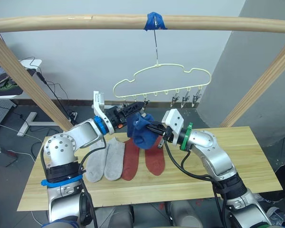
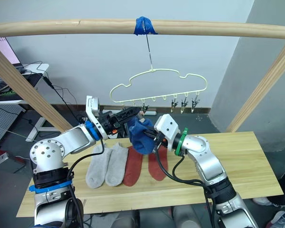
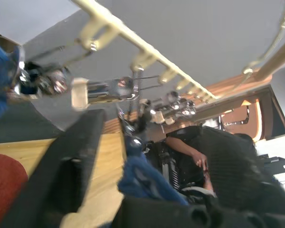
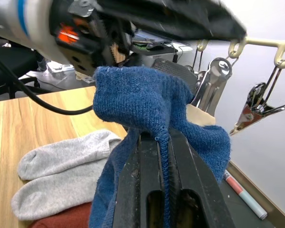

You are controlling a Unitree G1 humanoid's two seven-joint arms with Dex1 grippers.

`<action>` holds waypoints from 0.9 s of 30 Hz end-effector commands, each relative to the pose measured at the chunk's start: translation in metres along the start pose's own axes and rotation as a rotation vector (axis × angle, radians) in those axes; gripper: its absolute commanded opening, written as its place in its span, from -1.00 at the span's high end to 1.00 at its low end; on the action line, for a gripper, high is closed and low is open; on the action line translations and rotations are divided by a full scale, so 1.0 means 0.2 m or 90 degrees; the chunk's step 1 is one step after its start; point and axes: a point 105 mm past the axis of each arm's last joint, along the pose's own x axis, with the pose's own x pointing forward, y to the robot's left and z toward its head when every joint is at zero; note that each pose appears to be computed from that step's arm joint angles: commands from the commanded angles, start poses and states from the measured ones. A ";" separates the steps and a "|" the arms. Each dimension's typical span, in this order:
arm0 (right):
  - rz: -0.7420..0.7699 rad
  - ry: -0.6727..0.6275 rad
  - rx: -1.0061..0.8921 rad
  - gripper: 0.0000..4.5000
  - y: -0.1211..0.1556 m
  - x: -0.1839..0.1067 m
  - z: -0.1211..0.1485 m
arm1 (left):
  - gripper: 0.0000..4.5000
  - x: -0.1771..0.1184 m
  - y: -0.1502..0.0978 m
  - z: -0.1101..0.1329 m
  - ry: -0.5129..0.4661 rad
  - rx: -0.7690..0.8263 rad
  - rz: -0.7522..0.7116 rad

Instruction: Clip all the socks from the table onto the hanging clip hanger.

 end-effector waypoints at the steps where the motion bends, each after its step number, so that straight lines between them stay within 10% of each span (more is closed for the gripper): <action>1: -0.002 -0.029 -0.016 1.00 -0.01 0.01 0.07 | -0.99 -0.05 -0.06 0.02 0.002 0.043 -0.019; 7: 0.018 -0.006 0.004 0.68 0.00 0.02 0.02 | -1.00 -0.10 -0.05 0.03 0.018 0.185 0.031; 17: 0.001 0.045 0.007 -0.86 -0.03 -0.14 -0.08 | -1.00 -0.10 -0.02 -0.09 0.031 0.212 0.036; 27: -0.063 0.013 0.057 -0.99 -0.11 -0.39 0.10 | -1.00 -0.03 -0.01 -0.16 -0.021 0.456 0.055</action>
